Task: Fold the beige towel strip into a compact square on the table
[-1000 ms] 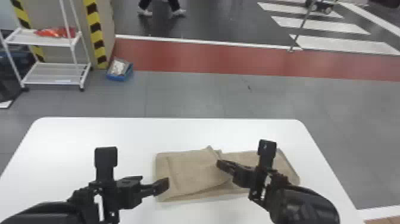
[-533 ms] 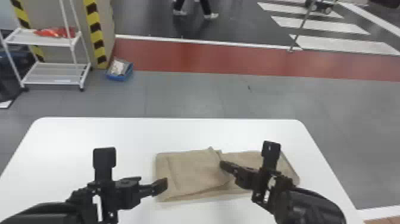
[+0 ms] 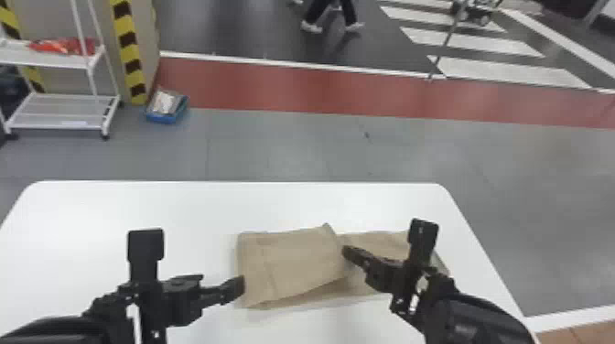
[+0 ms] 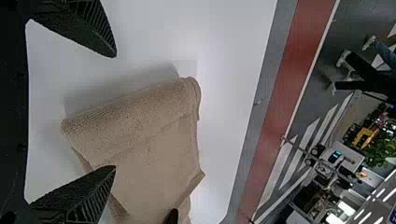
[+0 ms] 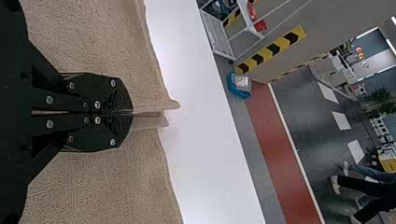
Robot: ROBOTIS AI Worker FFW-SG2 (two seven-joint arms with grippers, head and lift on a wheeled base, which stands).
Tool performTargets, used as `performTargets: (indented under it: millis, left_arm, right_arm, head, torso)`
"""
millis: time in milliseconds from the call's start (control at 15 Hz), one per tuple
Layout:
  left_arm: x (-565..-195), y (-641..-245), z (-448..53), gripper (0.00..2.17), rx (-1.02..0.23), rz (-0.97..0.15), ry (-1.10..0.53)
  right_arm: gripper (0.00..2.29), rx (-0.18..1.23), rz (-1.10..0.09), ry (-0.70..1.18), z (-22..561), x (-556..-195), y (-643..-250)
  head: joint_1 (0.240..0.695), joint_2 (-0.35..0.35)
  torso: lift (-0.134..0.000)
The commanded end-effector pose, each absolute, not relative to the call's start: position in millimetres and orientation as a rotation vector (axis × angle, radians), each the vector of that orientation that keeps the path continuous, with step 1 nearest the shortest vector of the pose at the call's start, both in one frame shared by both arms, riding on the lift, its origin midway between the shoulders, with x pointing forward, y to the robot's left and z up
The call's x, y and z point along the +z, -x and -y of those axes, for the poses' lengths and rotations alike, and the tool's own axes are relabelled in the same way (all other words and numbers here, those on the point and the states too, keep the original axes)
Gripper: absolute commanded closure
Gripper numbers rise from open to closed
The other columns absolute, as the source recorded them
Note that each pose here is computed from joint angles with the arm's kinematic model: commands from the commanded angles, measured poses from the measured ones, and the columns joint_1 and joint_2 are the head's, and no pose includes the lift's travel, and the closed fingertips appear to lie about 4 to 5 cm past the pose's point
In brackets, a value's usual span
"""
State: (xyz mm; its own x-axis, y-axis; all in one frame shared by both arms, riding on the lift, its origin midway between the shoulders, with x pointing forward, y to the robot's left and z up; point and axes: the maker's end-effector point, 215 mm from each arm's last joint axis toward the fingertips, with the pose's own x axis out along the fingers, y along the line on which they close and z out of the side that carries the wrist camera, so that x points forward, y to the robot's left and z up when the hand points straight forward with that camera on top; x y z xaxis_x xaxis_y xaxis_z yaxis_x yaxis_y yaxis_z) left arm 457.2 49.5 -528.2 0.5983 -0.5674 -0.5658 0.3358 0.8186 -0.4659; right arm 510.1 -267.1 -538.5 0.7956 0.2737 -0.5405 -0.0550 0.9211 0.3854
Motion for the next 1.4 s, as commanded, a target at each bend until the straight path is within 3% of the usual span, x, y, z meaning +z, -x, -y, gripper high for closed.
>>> performTargets:
  millis: [0,267,400,600,1333]
  left_arm:
    - [-528.6,-456.8,-48.4,0.02,-0.536,-0.767,0.326]
    - [-529.1,-456.9,-52.3,0.02,-0.528,-0.769,0.322]
    - [-527.9,-456.9,-52.7,0.02,-0.528,-0.769,0.319]
    - [-527.8,-457.5,-51.8,0.02,-0.526,-0.769,0.314]
    - [-528.5,-458.7,-52.4,0.02,-0.525,-0.769,0.320]
  right_arm:
    - [1.41,0.143,-0.654,-0.333,278.2,-557.7,-517.2]
    - [1.40,0.112,-0.726,-0.286,279.3,-577.9,-518.3]
    - [1.07,0.099,-0.744,-0.283,278.8,-582.2,-513.0]
    - [0.80,0.088,-0.723,-0.281,280.4,-570.0,-515.6]
    - [0.80,0.106,-0.739,-0.268,270.3,-558.1,-538.1]
  head:
    - [0.695,-0.246]
    - [0.695,-0.259]
    - [0.695,-0.256]
    - [0.695,-0.256]
    - [0.695,-0.244]
  torso:
    - [0.000]
    - [0.000]
    - [0.000]
    - [0.000]
    - [0.000]
